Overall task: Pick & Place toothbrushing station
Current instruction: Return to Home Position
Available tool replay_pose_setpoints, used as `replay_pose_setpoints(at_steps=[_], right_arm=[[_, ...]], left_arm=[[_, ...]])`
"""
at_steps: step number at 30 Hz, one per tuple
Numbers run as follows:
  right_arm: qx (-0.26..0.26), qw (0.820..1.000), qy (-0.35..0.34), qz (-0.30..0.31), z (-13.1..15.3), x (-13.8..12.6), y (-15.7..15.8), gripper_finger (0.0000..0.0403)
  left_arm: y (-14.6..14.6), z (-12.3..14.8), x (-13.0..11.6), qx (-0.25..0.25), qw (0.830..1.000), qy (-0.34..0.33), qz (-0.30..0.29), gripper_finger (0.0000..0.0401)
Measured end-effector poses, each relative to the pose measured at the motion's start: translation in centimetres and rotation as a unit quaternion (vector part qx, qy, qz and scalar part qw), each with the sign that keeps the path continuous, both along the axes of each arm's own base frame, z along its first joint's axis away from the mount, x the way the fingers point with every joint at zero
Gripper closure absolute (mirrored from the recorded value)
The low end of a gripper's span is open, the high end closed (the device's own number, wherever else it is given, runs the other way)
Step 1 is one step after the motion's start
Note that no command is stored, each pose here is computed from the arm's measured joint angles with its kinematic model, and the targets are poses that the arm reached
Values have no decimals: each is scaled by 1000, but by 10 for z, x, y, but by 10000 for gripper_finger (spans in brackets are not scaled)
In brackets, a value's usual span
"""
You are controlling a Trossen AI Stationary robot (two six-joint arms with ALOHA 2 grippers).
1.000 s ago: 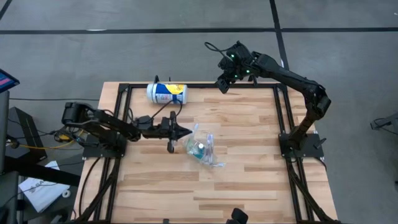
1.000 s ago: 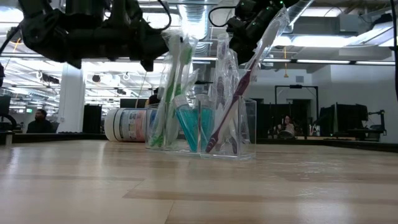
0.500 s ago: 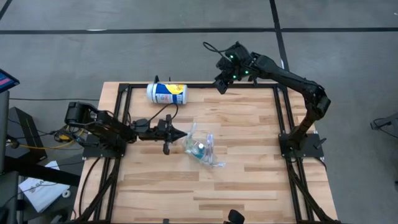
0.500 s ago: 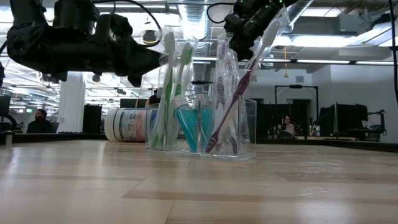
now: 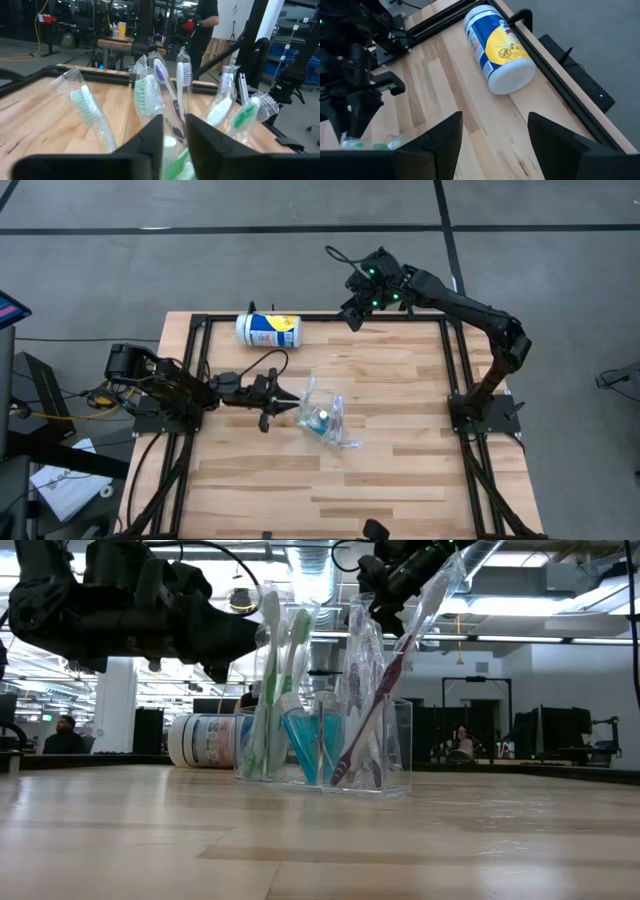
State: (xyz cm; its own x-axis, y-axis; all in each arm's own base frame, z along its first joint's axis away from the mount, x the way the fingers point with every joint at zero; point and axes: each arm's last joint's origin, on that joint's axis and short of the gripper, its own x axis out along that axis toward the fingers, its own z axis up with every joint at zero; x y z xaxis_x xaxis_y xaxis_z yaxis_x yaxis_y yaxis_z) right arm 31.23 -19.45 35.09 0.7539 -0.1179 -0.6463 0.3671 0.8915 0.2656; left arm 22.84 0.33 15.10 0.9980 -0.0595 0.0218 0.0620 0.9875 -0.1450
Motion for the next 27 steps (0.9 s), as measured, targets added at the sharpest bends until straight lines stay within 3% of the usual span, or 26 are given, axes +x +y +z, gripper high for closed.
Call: replay_pose_setpoints(at_steps=[5, 10, 14, 18, 23, 27], right_arm=[[-11, 1000, -13, 2, 5, -1, 0, 189], [-69, 986, -149, 22, 48, -7, 7, 189], [-117, 961, -247, 23, 94, -32, 24, 189], [-112, 943, -312, -17, 130, -66, 47, 189], [-106, 942, -319, -21, 149, -100, 77, 189], [-126, 940, -318, -2, 155, -116, 92, 189]], left_arm=[[5, 9, -2, -12, 1000, -21, 15, 260], [20, 43, -15, -45, 993, -104, 43, 220], [33, 76, -28, -74, 985, -136, 71, 225], [41, 105, -49, -101, 979, -149, 94, 240], [45, 128, -78, -135, 962, -211, 109, 255], [43, 141, -96, -124, 951, -261, 113, 263]])
